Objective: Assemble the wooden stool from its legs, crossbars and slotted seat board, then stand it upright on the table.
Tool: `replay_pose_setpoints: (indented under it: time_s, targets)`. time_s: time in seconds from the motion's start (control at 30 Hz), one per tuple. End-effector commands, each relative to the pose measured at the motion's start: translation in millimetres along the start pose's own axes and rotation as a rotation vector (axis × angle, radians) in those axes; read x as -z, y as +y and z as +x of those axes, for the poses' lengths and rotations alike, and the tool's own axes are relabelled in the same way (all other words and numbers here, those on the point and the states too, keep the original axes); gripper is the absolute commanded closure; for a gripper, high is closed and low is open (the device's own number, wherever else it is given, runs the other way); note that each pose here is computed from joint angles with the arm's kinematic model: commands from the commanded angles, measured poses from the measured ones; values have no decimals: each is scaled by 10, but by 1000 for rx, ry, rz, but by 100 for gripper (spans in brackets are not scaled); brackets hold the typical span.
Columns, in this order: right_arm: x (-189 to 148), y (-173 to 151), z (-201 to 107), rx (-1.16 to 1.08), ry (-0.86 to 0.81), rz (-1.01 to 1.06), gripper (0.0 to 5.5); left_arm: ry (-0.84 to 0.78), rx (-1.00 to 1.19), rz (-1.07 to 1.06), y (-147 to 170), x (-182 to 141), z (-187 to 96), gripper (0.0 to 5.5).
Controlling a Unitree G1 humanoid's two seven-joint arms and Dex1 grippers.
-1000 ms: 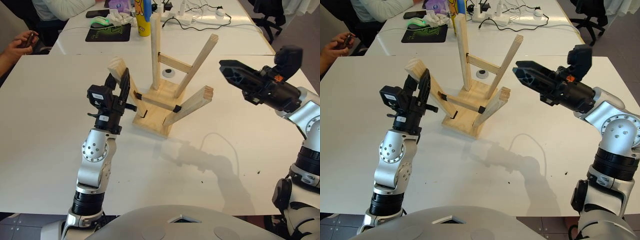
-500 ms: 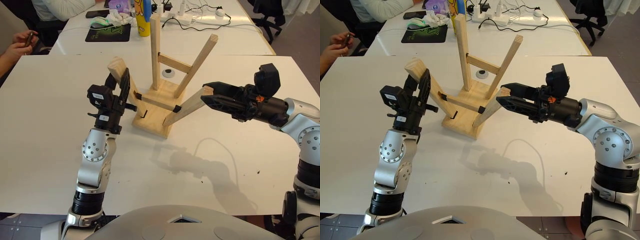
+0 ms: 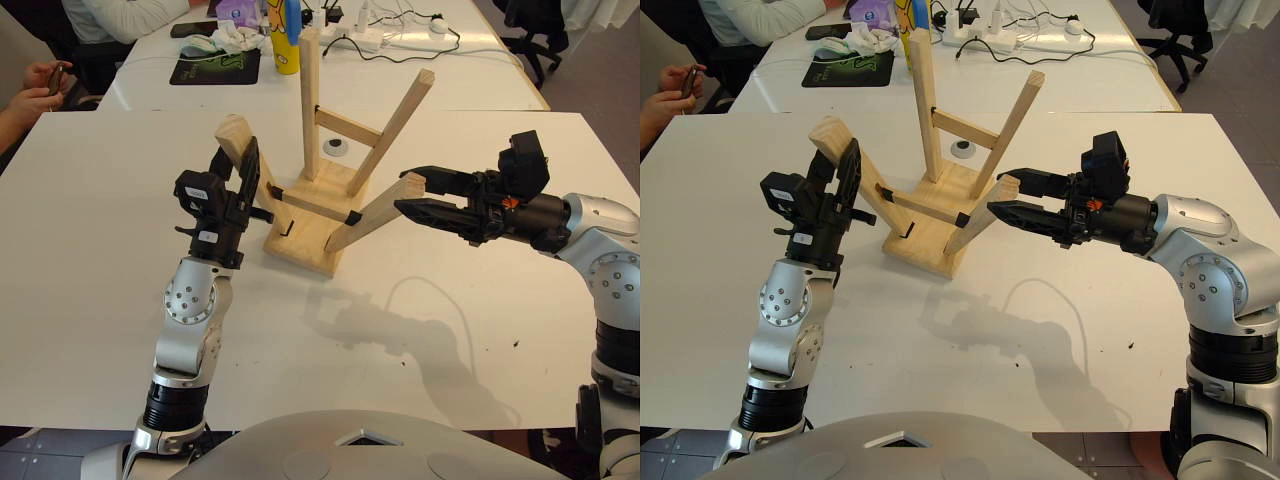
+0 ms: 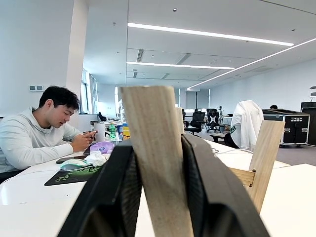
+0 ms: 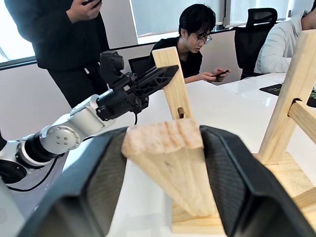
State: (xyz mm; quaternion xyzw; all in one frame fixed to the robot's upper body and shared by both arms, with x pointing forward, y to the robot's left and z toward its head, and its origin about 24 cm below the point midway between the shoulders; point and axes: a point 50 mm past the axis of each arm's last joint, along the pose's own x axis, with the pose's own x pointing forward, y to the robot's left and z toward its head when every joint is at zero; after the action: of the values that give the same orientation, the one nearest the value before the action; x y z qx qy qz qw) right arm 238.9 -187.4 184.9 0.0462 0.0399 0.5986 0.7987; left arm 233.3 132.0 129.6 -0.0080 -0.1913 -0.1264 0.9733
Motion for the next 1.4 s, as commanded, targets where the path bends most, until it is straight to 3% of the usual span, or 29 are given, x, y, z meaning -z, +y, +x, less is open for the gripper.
replay_pose_setpoints:
  time_s: [0.03,0.4,0.9,1.4]
  targets:
    - [136,-26,38,17,40,68,321,237,34,101,43,347,-186,443]
    - [333,4,-74,27,152,68,321,255,33,115,65,364,-198,443]
    - [500,-80,-200,92,180,70,327,330,-14,87,227,488,-278,443]
    - [174,-178,-23,56,201,-183,338,403,-9,61,238,537,-187,443]
